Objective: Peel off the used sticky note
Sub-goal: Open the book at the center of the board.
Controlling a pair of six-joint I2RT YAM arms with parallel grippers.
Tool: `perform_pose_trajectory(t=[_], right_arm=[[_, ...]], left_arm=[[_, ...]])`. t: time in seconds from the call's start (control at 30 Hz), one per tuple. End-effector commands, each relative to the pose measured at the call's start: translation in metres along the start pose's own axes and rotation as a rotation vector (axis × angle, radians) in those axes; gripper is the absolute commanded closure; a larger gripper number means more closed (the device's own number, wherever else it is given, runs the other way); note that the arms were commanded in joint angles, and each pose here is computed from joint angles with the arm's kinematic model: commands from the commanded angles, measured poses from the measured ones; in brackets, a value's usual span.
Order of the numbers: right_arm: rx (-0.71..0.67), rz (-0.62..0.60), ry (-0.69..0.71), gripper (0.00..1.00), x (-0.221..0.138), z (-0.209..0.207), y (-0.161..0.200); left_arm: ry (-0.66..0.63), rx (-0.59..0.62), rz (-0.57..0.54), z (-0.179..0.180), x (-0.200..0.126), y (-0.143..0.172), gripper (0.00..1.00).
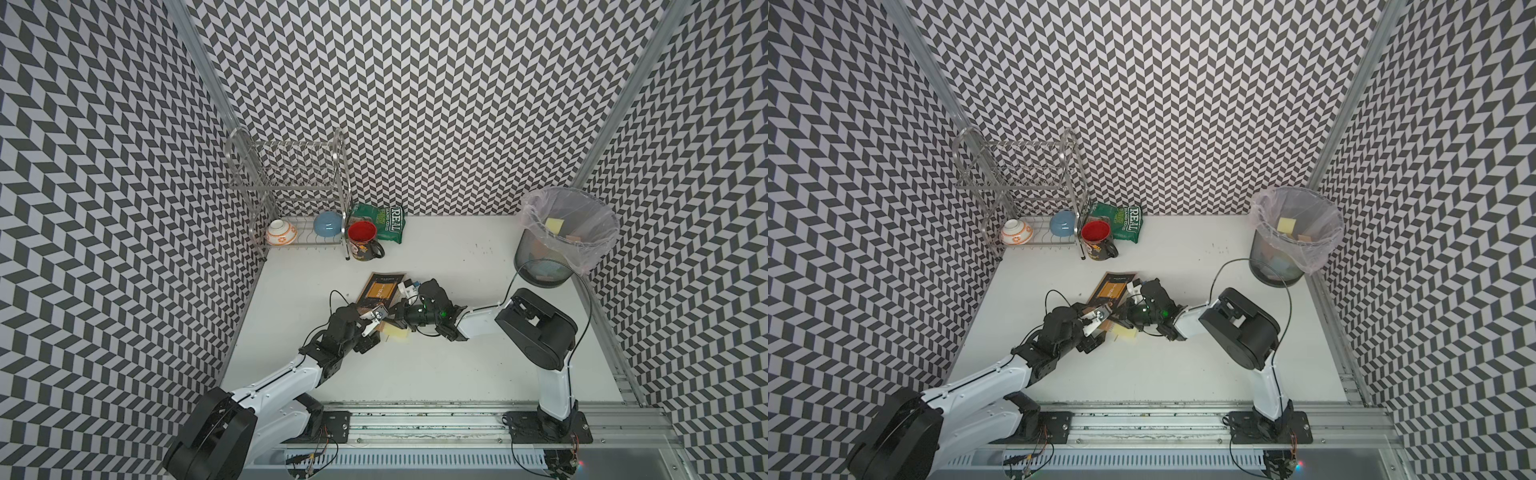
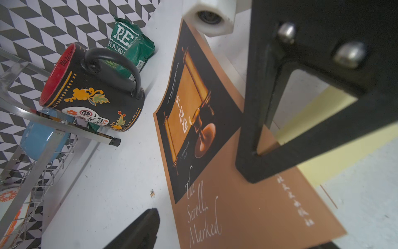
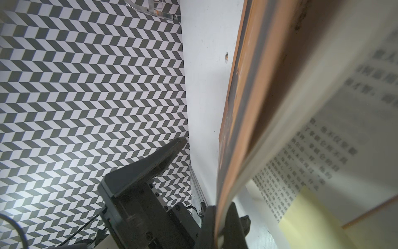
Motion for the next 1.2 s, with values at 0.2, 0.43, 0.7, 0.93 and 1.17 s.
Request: perform_pose_trajectory(t=[0.2, 0.43, 0.7, 0.93, 1.17], right_arm=[[-0.033, -0.002, -0.055, 1.00, -0.001, 0.010, -0.001], [-0.033, 0.000, -0.062, 1.00, -0.001, 0.011, -0.001], [-0.034, 0.003, -0.072, 1.00, -0.001, 0.013, -0.001], [-0.030, 0.006, -0.080, 1.00, -0.001, 0.014, 0.000], [-0.028, 0.004, -0.083, 1.00, -0.001, 0.014, -0.001]], left_arm=[[-0.014, -0.043, -0.073, 0.008, -0.009, -0.018, 0.34], [0.032, -0.011, -0.079, -0.001, -0.014, -0.013, 0.19], [0.018, 0.002, -0.070, -0.001, -0.009, -0.011, 0.05], [-0.008, 0.028, -0.051, -0.002, -0.003, -0.009, 0.04], [-0.057, 0.020, -0.049, 0.001, -0.003, -0.008, 0.15]])
Point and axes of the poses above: each gripper's point midway between its finger pads, its own x axis out along the fingers, its own z axis along the line the jaws close on, y = z × x, the point moved 5 cm from there along -x, back along the fingers
